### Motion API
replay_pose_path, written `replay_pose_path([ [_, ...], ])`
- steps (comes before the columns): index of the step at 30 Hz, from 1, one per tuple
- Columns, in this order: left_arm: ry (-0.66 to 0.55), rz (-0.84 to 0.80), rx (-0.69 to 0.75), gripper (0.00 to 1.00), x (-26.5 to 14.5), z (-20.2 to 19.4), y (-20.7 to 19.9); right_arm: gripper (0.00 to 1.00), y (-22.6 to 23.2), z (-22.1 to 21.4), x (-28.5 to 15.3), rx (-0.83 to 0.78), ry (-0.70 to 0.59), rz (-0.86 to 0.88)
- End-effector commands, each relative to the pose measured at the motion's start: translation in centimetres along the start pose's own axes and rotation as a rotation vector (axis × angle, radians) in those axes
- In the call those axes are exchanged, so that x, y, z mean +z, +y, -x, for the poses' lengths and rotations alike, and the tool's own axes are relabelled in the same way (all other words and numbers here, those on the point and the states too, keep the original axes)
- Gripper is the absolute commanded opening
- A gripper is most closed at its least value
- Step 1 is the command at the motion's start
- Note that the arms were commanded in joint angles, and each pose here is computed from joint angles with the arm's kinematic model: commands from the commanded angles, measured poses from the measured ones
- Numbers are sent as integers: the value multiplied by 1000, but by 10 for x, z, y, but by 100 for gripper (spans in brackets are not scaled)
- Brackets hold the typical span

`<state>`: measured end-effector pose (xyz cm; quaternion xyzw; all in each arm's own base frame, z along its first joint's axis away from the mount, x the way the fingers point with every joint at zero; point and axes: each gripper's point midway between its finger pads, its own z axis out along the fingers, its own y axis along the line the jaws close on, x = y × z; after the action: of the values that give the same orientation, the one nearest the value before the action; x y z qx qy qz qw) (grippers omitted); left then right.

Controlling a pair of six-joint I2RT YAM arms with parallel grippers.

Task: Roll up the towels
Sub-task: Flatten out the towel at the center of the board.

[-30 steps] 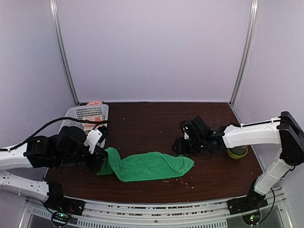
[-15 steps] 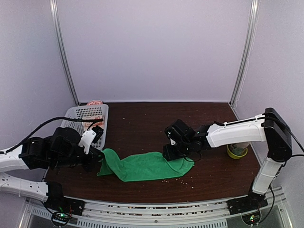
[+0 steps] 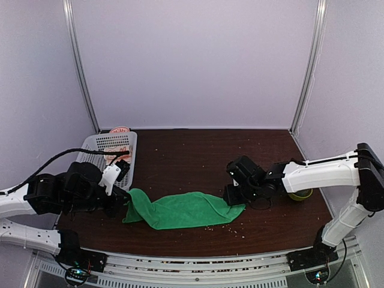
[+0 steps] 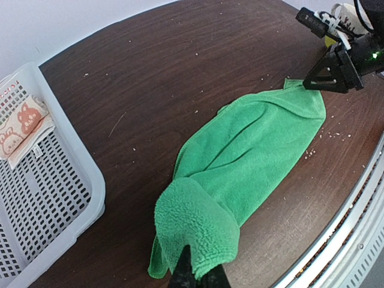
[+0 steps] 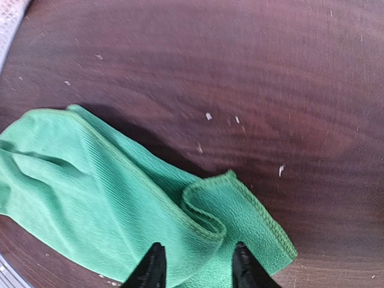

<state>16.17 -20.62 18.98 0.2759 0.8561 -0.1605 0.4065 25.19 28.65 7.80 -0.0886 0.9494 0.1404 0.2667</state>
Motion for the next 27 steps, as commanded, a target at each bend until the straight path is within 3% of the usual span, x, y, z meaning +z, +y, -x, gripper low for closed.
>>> replay_pose_path([
  [1, -18, 10, -21, 0, -2, 2, 3, 34, -7, -16, 13, 53, 39, -9],
  [11, -17, 16, -27, 0, -6, 3, 5, 23, 7, -20, 31, 89, 78, 55],
  [14, -21, 18, -30, 0, -7, 3, 6, 3, 7, -16, 29, 98, 71, 63],
  [16, -23, 22, -30, 0, -10, 6, 7, 0, 1, -1, 15, 102, 21, 41],
  [23, -44, 73, 25, 0, -28, 26, 16, 0, -28, 106, -135, 58, -384, -41],
  [27, -64, 104, 63, 0, -34, 42, 18, 0, -39, 134, -214, 43, -535, -26],
])
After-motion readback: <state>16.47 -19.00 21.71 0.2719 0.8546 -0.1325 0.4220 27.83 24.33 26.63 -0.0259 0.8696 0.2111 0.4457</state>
